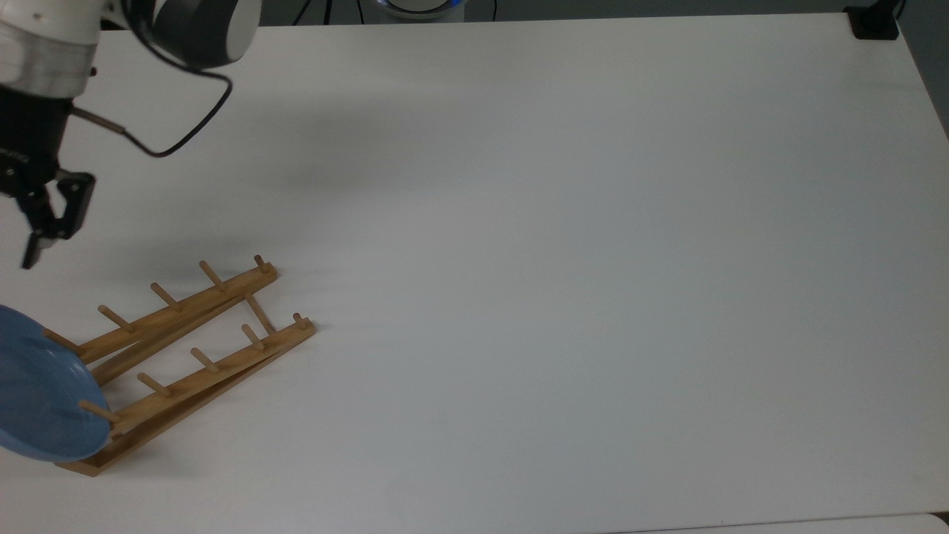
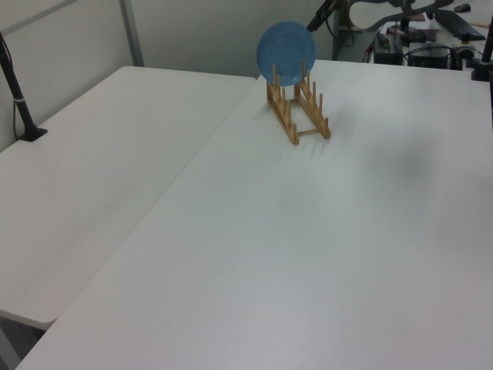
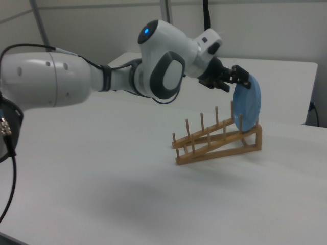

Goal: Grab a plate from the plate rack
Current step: 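Lower the gripper onto the rim of the blue plate in the rack, then close the gripper on the blue plate's rim, then lift the blue plate up out of the rack slots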

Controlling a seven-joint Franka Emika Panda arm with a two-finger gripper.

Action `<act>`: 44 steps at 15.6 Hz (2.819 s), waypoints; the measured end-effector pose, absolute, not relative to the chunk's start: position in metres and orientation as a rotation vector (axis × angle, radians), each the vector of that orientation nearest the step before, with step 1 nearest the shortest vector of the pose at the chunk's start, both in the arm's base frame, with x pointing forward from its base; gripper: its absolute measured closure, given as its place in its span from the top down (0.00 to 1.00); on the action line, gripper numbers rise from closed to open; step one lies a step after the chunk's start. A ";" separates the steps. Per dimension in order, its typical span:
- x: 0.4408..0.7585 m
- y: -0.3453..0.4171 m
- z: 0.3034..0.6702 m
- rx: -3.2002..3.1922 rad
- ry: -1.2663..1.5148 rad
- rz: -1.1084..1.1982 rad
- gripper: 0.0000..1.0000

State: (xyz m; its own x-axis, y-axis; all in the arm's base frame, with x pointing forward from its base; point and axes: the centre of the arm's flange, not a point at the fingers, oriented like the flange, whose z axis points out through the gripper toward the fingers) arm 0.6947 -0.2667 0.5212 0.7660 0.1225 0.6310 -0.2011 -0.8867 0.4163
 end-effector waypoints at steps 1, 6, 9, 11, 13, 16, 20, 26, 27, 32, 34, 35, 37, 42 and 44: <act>0.697 -0.273 0.518 2.483 -0.063 0.927 0.83; 0.710 -0.284 0.501 2.454 -0.054 0.918 0.63; 0.716 -0.288 0.490 2.432 -0.043 0.933 0.61; 0.721 -0.288 0.486 2.424 -0.056 0.948 0.61; 0.725 -0.289 0.484 2.416 -0.075 0.958 0.60; 0.733 -0.290 0.475 2.407 -0.080 0.955 0.56; 0.743 -0.287 0.460 2.409 -0.109 0.963 0.48; 0.746 -0.286 0.465 2.393 -0.113 0.988 0.06; 0.746 -0.286 0.465 2.393 -0.113 0.989 0.05; 0.746 -0.285 0.483 2.363 -0.111 1.032 0.05; 0.743 -0.286 0.503 2.342 -0.122 1.064 0.05; 0.740 -0.286 0.516 2.331 -0.136 1.088 0.05; 0.731 -0.285 0.550 2.312 -0.209 1.165 0.05; 0.690 -0.280 0.632 2.323 -0.600 1.428 0.05; 0.676 -0.264 0.624 2.448 -0.745 1.418 0.05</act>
State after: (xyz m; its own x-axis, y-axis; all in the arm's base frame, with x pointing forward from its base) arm 0.6756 -0.2644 0.6238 0.4076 -0.3170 0.8564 -0.5253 -0.8485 -0.0640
